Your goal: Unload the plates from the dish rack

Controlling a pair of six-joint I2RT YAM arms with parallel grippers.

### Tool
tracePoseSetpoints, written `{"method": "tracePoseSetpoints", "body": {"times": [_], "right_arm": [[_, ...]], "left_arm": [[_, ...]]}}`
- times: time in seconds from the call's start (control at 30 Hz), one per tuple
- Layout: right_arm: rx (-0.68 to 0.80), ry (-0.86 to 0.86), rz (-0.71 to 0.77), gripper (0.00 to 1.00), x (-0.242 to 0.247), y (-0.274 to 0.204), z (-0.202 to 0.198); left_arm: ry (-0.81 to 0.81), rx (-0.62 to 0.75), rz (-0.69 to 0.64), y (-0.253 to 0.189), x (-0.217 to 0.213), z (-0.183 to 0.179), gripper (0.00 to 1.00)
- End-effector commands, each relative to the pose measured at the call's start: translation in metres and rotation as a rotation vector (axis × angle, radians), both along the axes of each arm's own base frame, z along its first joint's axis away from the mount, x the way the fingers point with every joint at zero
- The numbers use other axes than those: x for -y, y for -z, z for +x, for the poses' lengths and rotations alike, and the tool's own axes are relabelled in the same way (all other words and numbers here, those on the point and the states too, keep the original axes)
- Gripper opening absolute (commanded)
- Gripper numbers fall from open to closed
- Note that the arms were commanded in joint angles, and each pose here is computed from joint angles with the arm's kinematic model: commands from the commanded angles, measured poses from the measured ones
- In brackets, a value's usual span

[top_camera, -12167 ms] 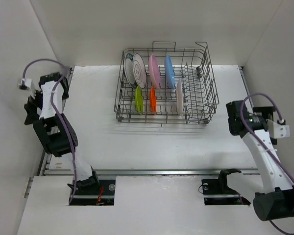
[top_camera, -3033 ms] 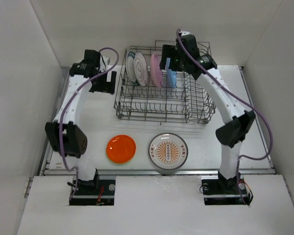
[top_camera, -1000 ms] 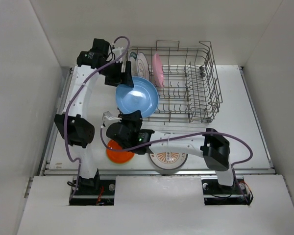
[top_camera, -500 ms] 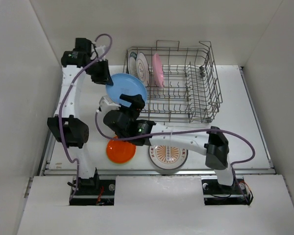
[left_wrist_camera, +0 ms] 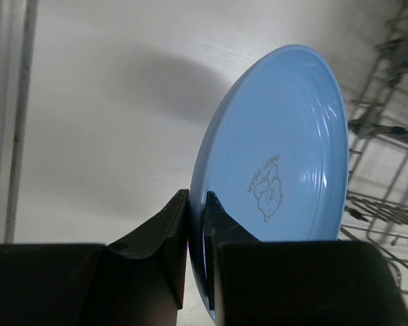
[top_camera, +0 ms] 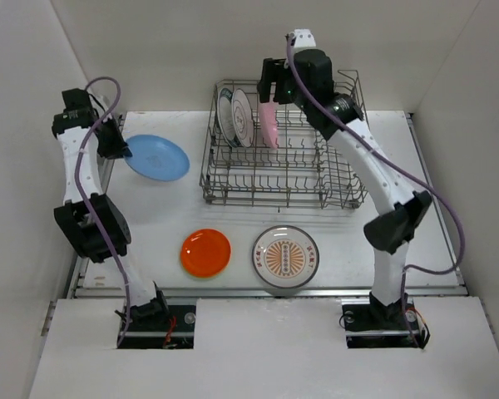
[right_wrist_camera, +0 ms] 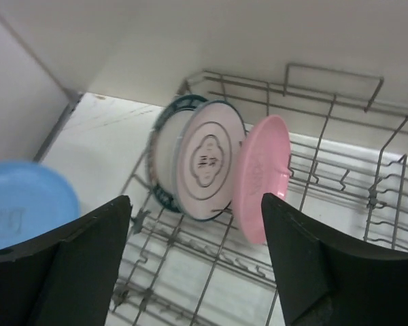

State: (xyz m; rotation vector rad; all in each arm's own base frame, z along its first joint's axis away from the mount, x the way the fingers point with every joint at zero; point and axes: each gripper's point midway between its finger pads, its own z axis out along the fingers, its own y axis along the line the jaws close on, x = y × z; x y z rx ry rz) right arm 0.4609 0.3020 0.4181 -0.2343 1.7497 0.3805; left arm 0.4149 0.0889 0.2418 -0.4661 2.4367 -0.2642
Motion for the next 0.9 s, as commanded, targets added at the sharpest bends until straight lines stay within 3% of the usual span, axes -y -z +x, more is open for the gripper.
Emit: {"method": "tracePoseSetpoints", "body": {"times": [0.0, 0.1, 0.33, 0.37, 0.4, 0.47, 0.5, 0.57, 0.63, 0.67, 0.87], "right_arm": [[-0.314, -0.108, 0.121, 0.81, -0.014, 0.082, 0.026], [-0.357, -0.088, 0.131, 0.8, -0.007, 0.115, 0.057], [-0.462, -0.107, 0.064, 0.8, -0.014, 0.195, 0.072], [-0.471, -0.092, 0.054, 0.77, -0.013, 0.203, 0.075], [-0.474, -0.072, 0.051, 0.67, -0.007, 0.209, 0.081], [-0.494, -0.072, 0.032, 0.49, -0.008, 0.221, 0.082], [-0.487, -0.065, 0.021, 0.2, -0.006, 0.222, 0.084], [-0.438, -0.021, 0.012, 0.0, 0.006, 0.198, 0.083], [-0.417, -0.003, -0.014, 0.0, 0.009, 0.193, 0.081], [-0.376, 0.005, -0.013, 0.0, 0.014, 0.172, 0.078], [-0.158, 0.111, -0.089, 0.0, 0.032, 0.09, 0.065]], "left_arm": [[0.02, -0.119, 0.043, 0.06, -0.015, 0.006, 0.0], [-0.001, -0.197, 0.013, 0.101, -0.028, 0.01, 0.0], [0.037, -0.365, -0.068, 0.147, -0.025, 0.0, 0.0], [0.034, -0.385, -0.068, 0.15, -0.025, -0.004, 0.05], [0.035, -0.405, -0.076, 0.154, -0.024, -0.007, 0.18], [0.032, -0.428, -0.076, 0.157, -0.024, -0.013, 0.27], [0.032, -0.431, -0.077, 0.157, -0.023, -0.015, 0.29], [0.032, -0.428, -0.076, 0.15, -0.021, -0.02, 0.4], [0.033, -0.438, -0.08, 0.144, -0.019, -0.025, 0.43], [0.025, -0.434, -0.092, 0.137, -0.016, -0.026, 0.53], [0.028, -0.394, -0.115, 0.099, -0.002, -0.034, 0.71]]}}
